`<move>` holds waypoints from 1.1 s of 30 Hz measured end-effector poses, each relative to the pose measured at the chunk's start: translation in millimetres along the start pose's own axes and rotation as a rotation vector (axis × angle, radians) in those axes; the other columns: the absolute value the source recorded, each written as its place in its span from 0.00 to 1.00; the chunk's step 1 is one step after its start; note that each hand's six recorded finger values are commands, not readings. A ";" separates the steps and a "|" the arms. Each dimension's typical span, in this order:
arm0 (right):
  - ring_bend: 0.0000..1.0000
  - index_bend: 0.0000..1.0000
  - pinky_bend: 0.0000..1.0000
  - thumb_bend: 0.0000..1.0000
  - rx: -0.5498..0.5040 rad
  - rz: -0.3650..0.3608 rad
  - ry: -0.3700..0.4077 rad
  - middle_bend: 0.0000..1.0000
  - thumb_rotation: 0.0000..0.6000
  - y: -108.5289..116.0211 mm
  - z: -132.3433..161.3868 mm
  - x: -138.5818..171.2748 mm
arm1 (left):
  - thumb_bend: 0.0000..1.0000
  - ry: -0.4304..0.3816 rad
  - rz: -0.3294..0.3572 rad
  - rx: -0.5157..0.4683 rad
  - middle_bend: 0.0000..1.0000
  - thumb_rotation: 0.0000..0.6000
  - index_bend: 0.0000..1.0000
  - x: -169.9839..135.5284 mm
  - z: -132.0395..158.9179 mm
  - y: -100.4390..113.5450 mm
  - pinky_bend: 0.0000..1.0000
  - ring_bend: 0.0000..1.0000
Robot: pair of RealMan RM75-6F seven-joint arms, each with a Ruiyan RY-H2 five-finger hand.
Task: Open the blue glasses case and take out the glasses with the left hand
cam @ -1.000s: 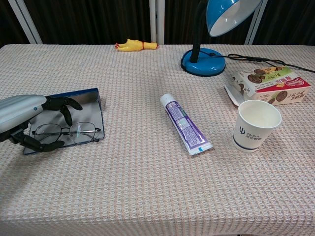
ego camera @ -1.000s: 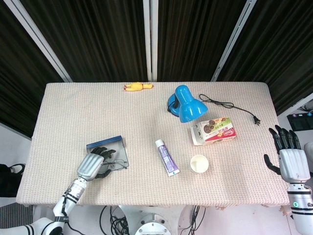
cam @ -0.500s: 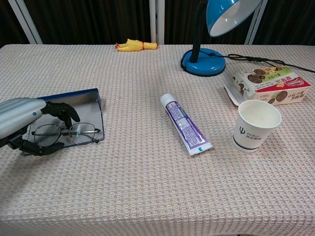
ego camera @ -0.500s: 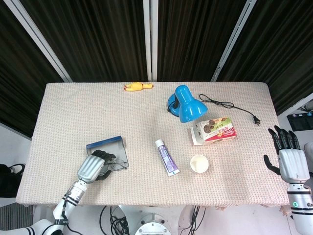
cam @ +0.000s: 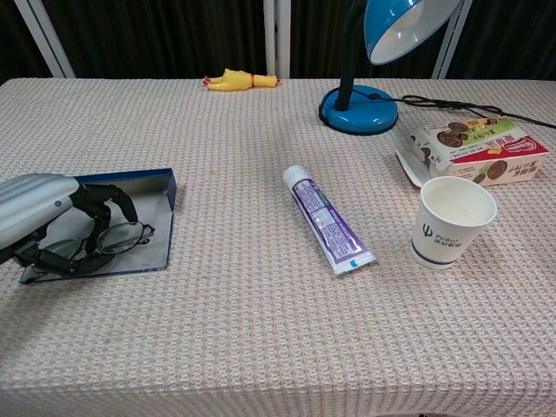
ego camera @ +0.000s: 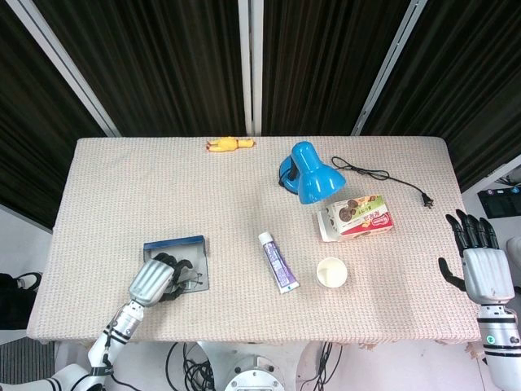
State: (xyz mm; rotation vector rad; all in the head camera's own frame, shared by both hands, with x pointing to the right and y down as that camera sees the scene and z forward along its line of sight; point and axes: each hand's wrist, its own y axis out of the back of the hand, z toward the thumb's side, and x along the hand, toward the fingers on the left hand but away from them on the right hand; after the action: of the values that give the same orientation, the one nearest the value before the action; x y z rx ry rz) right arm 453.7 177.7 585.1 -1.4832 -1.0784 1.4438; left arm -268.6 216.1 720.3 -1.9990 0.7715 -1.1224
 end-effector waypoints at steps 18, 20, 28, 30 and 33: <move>0.00 0.00 0.00 0.33 -0.003 -0.008 0.003 0.00 1.00 2.0 0.4 0.4 | 0.34 -0.080 0.105 -0.001 0.74 1.00 0.42 -2.0 19.3 21.5 0.44 0.51; 0.00 0.00 0.00 0.33 -0.003 -0.010 0.002 0.00 1.00 2.3 0.1 0.6 | 0.34 -0.092 0.108 -0.006 0.75 1.00 0.43 -3.1 24.3 23.6 0.45 0.52; 0.00 0.00 0.00 0.33 -0.009 -0.018 0.002 0.00 1.00 4.7 -0.9 1.6 | 0.34 -0.182 0.092 -0.020 0.76 1.00 0.44 -11.1 52.6 26.3 0.46 0.53; 0.00 0.00 0.00 0.33 -0.011 -0.022 0.001 0.00 1.00 5.7 -1.5 1.9 | 0.34 -0.208 0.089 -0.020 0.76 1.00 0.44 -12.1 60.6 26.5 0.46 0.53; 0.00 0.00 0.00 0.33 -0.014 -0.026 0.001 0.00 1.00 6.9 -2.0 2.6 | 0.34 -0.239 0.083 -0.016 0.77 1.00 0.44 -10.6 71.5 26.9 0.46 0.54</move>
State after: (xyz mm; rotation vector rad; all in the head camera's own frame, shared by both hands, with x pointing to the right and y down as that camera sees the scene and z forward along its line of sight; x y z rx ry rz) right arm 456.1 177.9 577.9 -1.4743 -1.1056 1.4198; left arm -214.4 229.4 667.1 -2.0487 0.7327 -0.8131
